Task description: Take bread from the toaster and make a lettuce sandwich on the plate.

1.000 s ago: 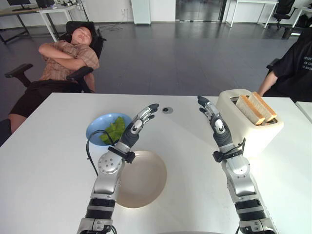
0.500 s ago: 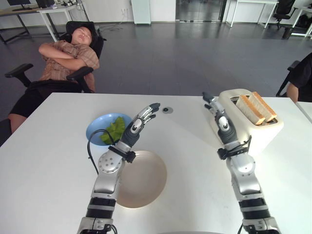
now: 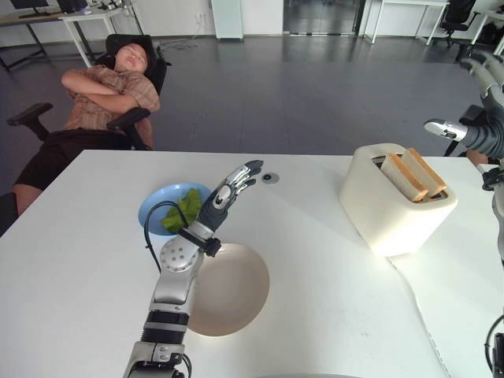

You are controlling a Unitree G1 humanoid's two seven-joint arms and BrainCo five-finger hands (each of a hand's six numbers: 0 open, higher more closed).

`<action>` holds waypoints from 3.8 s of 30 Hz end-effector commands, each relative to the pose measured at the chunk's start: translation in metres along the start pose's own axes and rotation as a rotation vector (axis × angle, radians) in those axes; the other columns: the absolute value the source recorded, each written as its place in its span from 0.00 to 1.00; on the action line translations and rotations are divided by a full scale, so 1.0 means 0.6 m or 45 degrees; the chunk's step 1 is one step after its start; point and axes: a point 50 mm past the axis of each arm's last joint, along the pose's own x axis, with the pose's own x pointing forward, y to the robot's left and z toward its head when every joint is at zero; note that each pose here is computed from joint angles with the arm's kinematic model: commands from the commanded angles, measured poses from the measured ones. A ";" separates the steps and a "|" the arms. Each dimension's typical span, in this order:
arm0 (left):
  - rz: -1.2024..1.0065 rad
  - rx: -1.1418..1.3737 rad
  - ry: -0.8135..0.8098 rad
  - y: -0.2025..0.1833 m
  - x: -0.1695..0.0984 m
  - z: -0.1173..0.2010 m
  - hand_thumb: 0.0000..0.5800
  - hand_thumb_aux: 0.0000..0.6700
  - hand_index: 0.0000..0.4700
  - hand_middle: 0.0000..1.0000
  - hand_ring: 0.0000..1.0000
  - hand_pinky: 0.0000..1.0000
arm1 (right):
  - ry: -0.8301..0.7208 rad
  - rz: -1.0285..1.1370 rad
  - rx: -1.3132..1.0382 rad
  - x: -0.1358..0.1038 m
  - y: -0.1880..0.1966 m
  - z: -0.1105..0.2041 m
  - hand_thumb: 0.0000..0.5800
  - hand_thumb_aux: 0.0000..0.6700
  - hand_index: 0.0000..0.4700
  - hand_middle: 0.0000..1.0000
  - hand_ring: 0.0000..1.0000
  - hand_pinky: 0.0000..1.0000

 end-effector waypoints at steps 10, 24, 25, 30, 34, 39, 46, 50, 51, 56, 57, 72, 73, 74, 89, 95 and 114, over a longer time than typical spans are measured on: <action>-0.021 -0.012 0.004 0.000 0.004 -0.002 0.00 0.00 0.00 0.00 0.00 0.00 | 0.284 0.328 -0.134 -0.024 0.063 -0.064 0.00 0.00 0.00 0.00 0.00 0.00; -0.031 0.002 0.020 -0.002 -0.001 -0.006 0.00 0.00 0.00 0.00 0.00 0.00 | 0.221 0.508 -0.089 -0.029 0.125 -0.026 0.00 0.00 0.00 0.00 0.00 0.00; -0.031 0.003 0.021 -0.002 -0.001 -0.006 0.00 0.00 0.00 0.00 0.00 0.00 | 0.232 0.516 -0.089 -0.029 0.129 -0.029 0.00 0.00 0.00 0.00 0.00 0.00; -0.031 0.003 0.023 -0.002 -0.002 -0.006 0.00 0.00 0.00 0.00 0.00 0.00 | 0.260 0.524 -0.088 -0.029 0.134 -0.039 0.00 0.00 0.00 0.00 0.00 0.00; -0.031 0.005 0.028 -0.002 -0.003 -0.008 0.00 0.00 0.00 0.00 0.00 0.00 | 0.272 0.491 -0.057 -0.027 0.128 -0.041 0.00 0.00 0.00 0.00 0.00 0.00; -0.036 0.012 0.034 -0.003 -0.005 -0.011 0.00 0.00 0.00 0.00 0.00 0.00 | 0.270 0.432 -0.002 -0.023 0.117 -0.039 0.00 0.00 0.00 0.00 0.00 0.00; -0.035 0.018 0.037 -0.003 -0.005 -0.012 0.00 0.00 0.00 0.00 0.00 0.00 | 0.291 0.412 0.022 -0.021 0.115 -0.045 0.00 0.00 0.00 0.00 0.00 0.00; -0.034 0.021 0.036 -0.002 -0.005 -0.012 0.00 0.00 0.00 0.00 0.00 0.00 | 0.301 0.454 0.013 -0.025 0.126 -0.049 0.00 0.00 0.00 0.00 0.00 0.00; -0.032 0.021 0.036 -0.002 -0.005 -0.012 0.00 0.00 0.00 0.00 0.00 0.00 | 0.306 0.466 0.011 -0.026 0.130 -0.050 0.00 0.00 0.00 0.00 0.00 0.00; -0.029 0.022 0.035 -0.002 -0.007 -0.011 0.00 0.00 0.00 0.00 0.00 0.00 | 0.322 0.504 -0.003 -0.030 0.141 -0.057 0.00 0.00 0.00 0.00 0.00 0.00; -0.029 0.021 0.036 -0.002 -0.007 -0.011 0.00 0.00 0.00 0.00 0.00 0.00 | 0.322 0.513 -0.005 -0.031 0.143 -0.057 0.00 0.00 0.00 0.00 0.00 0.00; -0.018 0.024 0.046 0.002 -0.007 -0.014 0.00 0.00 0.00 0.00 0.00 0.00 | 0.122 0.490 0.231 -0.020 0.143 0.012 1.00 1.00 1.00 0.00 0.00 0.00; -0.018 0.026 0.044 0.002 -0.007 -0.013 0.00 0.00 0.00 0.00 0.00 0.00 | 0.124 0.482 0.249 -0.020 0.142 0.011 1.00 1.00 1.00 0.00 0.00 0.00; -0.016 0.028 0.041 0.003 -0.007 -0.012 0.00 0.00 0.00 0.00 0.00 0.00 | 0.124 0.458 0.257 -0.017 0.138 0.010 1.00 1.00 1.00 0.00 0.00 0.00; 0.062 0.248 -0.020 0.069 0.001 0.038 0.00 0.00 0.00 0.00 0.00 0.00 | -0.489 0.268 0.884 0.044 0.021 0.162 1.00 1.00 1.00 0.00 0.00 0.00; 0.257 0.787 0.116 0.179 -0.011 0.092 0.00 0.00 0.00 0.00 0.00 0.00 | -0.639 0.922 1.354 -0.047 0.125 0.315 1.00 1.00 1.00 0.00 0.00 0.00; 0.265 1.372 0.326 0.224 -0.023 0.109 0.00 0.00 0.00 0.00 0.00 0.00 | -0.683 1.512 1.328 -0.176 0.277 0.466 1.00 1.00 1.00 0.00 0.00 0.00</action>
